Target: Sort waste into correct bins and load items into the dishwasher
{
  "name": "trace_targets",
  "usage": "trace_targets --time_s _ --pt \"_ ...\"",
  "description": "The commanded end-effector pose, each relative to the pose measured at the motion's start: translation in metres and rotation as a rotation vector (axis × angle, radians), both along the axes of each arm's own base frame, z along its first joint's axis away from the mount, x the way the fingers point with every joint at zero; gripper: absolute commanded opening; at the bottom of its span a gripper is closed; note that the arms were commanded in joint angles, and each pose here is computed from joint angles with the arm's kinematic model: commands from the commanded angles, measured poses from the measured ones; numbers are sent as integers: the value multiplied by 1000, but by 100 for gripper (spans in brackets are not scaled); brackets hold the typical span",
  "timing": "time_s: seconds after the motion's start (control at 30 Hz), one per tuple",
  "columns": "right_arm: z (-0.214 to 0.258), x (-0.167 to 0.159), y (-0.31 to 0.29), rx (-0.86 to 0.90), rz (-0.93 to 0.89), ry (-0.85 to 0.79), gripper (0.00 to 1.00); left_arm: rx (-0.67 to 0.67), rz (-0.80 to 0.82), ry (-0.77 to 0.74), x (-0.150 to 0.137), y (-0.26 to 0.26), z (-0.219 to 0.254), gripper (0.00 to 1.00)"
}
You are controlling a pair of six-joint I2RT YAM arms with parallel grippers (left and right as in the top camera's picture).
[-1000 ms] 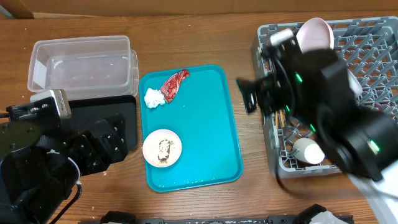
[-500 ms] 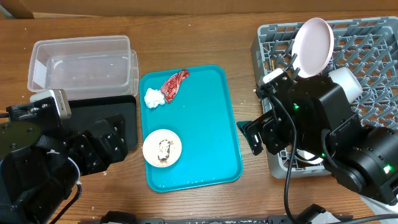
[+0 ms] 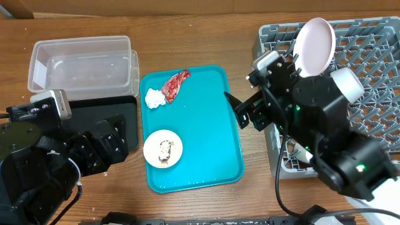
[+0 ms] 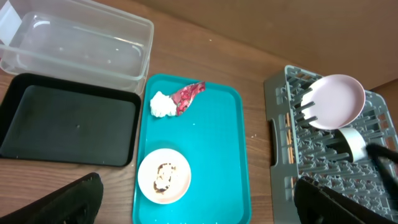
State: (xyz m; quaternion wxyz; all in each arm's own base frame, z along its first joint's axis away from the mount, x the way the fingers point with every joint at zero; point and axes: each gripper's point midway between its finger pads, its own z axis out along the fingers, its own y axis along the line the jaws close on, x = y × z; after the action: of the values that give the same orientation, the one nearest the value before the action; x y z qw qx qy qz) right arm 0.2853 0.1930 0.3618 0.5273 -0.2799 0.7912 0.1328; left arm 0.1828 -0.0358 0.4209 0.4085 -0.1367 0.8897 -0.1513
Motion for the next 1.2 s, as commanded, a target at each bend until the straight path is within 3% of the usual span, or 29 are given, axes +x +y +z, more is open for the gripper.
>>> trace_targets --time_s 0.0,0.27,0.63,1.17 --pt "-31 -2 -7 -9 14 -4 100 4 -4 -10 1 0 3 100" --pt "-97 -31 -17 37 65 -17 100 4 -4 -10 1 0 3 100" --pt "-136 -75 -53 129 38 -183 100 5 -4 -10 1 0 3 100" --pt "-192 -72 -77 174 -54 -305 100 4 -4 -10 1 0 3 100"
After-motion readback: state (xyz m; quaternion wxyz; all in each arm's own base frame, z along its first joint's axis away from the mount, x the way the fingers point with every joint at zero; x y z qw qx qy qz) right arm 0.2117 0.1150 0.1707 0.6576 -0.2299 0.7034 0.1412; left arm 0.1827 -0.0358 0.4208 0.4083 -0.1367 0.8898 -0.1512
